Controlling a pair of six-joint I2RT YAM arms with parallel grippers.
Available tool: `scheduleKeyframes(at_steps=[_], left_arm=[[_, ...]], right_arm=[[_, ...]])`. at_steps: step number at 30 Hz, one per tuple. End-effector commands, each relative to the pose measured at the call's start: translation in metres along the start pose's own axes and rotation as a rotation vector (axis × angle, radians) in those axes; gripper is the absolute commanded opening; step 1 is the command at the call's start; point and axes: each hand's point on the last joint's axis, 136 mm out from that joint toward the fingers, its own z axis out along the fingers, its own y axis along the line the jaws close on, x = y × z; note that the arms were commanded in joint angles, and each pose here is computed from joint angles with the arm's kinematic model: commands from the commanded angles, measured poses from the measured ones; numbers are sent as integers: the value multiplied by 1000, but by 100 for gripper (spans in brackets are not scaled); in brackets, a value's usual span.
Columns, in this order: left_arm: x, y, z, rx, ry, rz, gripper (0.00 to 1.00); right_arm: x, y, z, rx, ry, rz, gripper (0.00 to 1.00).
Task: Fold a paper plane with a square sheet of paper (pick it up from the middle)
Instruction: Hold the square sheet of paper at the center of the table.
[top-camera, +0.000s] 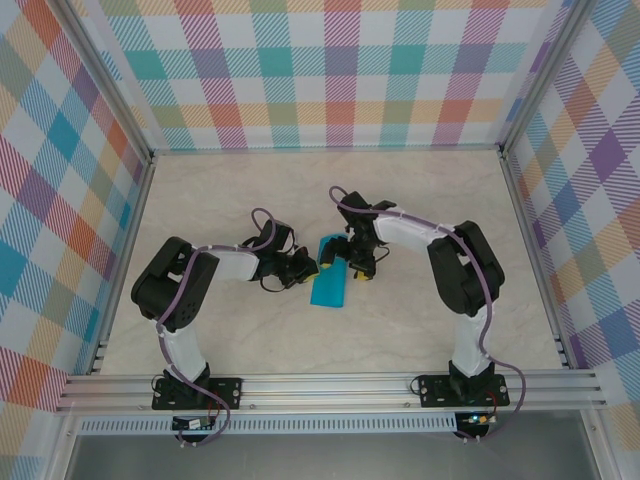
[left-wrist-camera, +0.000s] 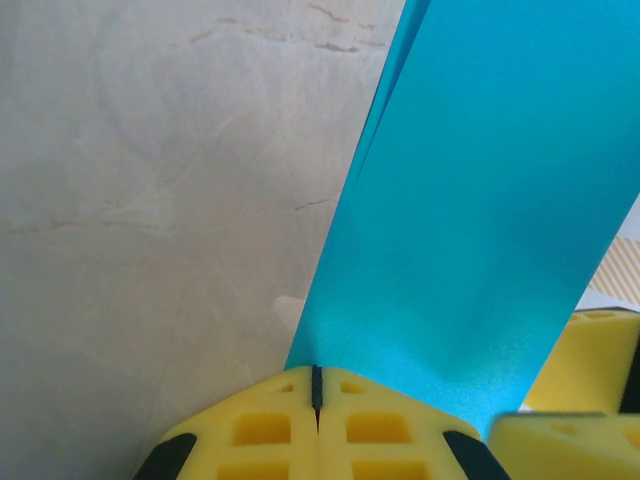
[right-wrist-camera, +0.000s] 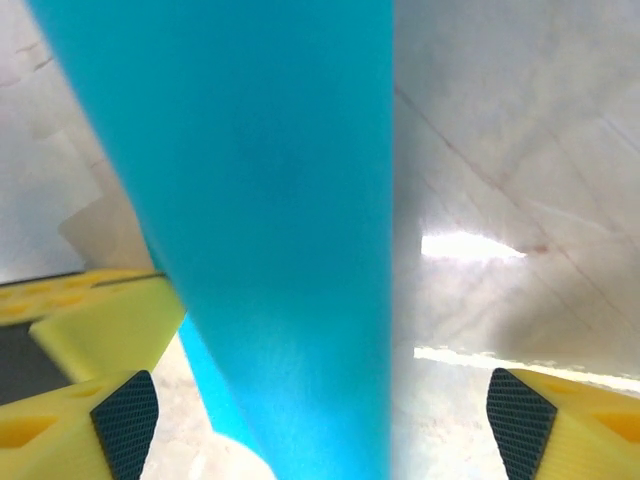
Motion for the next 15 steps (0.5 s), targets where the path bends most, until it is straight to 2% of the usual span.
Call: scheduleKeyframes(at_steps=[1, 8, 15], left_arm=[[10, 8, 6, -38, 35, 2, 0], [11, 9, 6, -38, 36, 5, 0], [8, -4, 1, -5, 31, 28, 0]], right_arm=[[0, 10, -19, -73, -35, -14, 86], [3, -6, -7, -34, -17, 17, 70], [6, -27, 8, 56, 10, 45, 65]])
